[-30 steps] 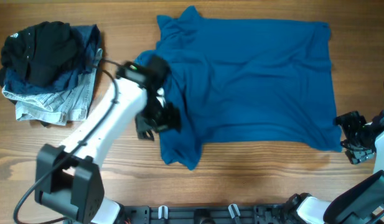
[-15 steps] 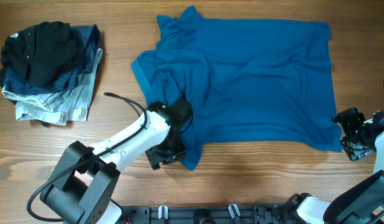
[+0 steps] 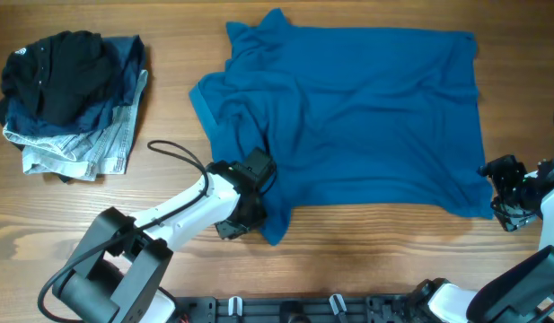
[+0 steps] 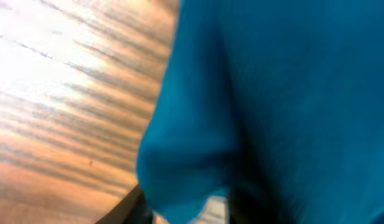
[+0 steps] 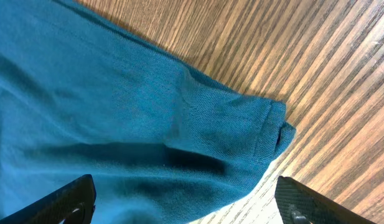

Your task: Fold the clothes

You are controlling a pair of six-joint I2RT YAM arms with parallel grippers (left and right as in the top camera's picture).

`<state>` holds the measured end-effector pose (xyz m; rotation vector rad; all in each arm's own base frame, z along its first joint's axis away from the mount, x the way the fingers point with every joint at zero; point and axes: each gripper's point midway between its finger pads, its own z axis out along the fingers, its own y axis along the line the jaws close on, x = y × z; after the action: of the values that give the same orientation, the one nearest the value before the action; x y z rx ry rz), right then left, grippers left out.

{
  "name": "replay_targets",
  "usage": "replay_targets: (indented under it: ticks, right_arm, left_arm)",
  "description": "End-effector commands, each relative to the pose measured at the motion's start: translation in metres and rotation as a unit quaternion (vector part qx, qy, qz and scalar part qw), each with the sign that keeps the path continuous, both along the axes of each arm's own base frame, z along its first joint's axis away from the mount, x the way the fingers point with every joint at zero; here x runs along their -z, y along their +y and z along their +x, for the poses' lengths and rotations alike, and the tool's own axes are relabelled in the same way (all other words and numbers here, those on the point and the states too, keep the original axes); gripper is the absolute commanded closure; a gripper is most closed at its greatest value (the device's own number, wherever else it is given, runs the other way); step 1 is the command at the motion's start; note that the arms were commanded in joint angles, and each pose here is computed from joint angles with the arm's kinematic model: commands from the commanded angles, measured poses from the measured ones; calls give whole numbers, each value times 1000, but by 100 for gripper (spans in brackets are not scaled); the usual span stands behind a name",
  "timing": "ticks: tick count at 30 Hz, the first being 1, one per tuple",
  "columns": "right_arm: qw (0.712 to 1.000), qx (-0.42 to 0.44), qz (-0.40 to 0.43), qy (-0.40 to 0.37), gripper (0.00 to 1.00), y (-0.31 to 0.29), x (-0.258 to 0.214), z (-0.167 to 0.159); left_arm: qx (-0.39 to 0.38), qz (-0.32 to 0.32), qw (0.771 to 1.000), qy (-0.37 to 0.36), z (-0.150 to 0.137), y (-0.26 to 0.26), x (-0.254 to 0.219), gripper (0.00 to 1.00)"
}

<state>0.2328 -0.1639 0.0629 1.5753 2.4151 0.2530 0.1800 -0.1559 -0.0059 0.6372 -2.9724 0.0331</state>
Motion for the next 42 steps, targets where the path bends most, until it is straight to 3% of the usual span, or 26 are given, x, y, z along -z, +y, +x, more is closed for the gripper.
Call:
replay_targets:
  ticks: [1, 7, 17, 30, 37, 39, 40, 41, 42]
  right_arm:
    - [1000, -15, -4, -18, 7, 0, -8, 8]
    - [1000, -15, -4, -18, 7, 0, -8, 8]
    - [1000, -30, 3, -6, 8, 8, 3, 1]
    - [998, -22, -23, 53, 14, 12, 44, -30]
    - [996, -10, -19, 83, 33, 16, 52, -45]
    - [996, -1, -22, 86, 49, 15, 52, -46]
    - [996, 7, -24, 88, 65, 13, 52, -47]
    - [996, 10, -27, 90, 91, 12, 52, -47]
    - [996, 12, -28, 89, 96, 11, 52, -47]
  left_arm:
    - [4, 54, 998, -26, 10, 26, 5, 96]
    - [-48, 45, 997, -49, 20, 49, -22, 96]
    - [-129, -32, 972, -194, 29, 81, -112, 96]
    - [-130, -30, 969, -206, 37, 81, -112, 96]
    - [-132, -30, 966, -219, 43, 81, -114, 96]
    - [-132, -28, 966, -221, 44, 82, -115, 96]
    - [-133, -27, 966, -222, 45, 82, -115, 96]
    - [-133, -28, 966, -222, 45, 82, -115, 96]
    - [-133, -28, 966, -222, 45, 82, -115, 96]
